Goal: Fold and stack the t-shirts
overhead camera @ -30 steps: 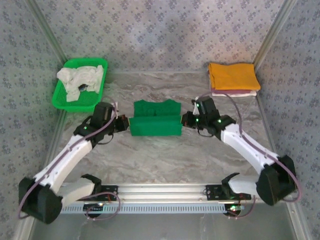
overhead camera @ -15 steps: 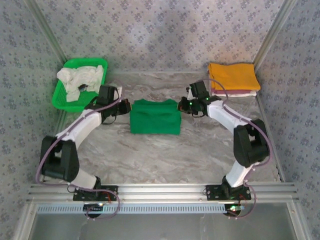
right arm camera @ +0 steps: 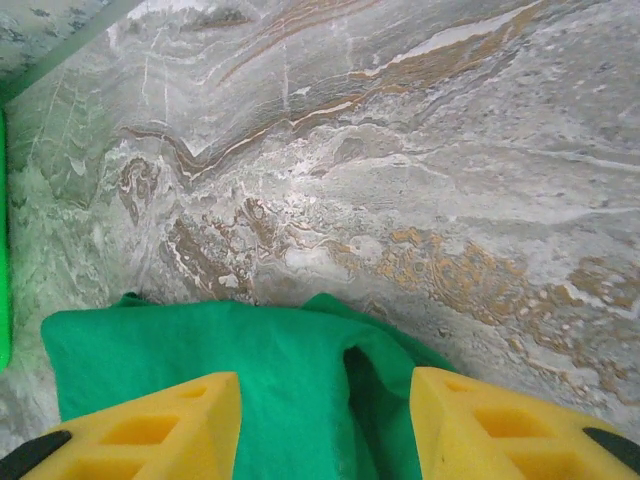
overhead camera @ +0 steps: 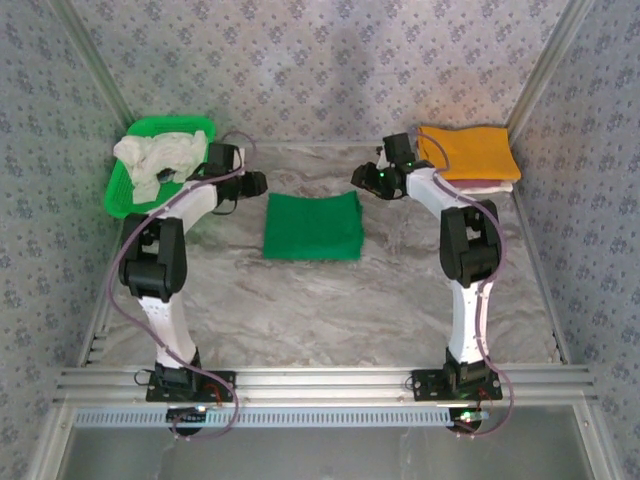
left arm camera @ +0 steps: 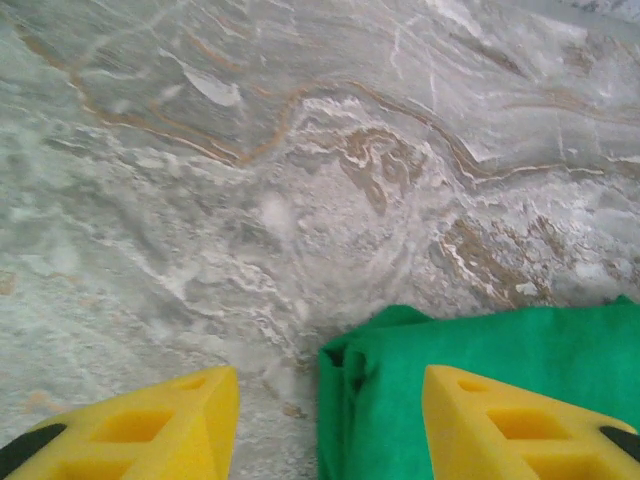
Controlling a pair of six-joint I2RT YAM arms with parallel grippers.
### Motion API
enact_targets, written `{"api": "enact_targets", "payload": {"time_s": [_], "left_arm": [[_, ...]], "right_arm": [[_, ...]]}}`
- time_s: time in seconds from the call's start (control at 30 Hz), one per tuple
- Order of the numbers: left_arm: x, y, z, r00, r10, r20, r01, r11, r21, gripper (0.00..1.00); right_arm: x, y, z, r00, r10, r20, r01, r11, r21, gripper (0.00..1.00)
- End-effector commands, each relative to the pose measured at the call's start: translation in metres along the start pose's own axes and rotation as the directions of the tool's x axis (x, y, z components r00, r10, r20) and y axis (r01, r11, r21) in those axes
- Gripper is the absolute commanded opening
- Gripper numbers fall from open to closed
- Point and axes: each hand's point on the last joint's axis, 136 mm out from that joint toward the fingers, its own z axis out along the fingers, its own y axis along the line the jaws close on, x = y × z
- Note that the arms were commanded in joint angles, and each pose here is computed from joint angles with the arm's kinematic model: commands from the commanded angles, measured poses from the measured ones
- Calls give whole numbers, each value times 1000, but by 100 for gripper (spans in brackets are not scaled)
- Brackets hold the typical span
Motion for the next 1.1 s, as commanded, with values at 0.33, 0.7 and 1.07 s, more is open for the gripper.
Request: {"api": "enact_targets", "payload": {"time_s": [0.33, 0.7, 1.07], "left_arm": [[40, -79, 17, 995, 90, 36, -95, 976, 197, 34], [35, -33, 87, 999, -7, -49, 13, 993, 115, 31], [-2, -47, 28, 998, -33, 48, 26, 989, 147, 37]], "right_arm": [[77, 56, 13, 992, -106, -74, 92, 982, -165, 20], [44, -11, 60, 996, 60, -69, -67, 993, -95, 20], [25, 26, 13, 993, 89, -79, -106, 965, -241, 36]]}}
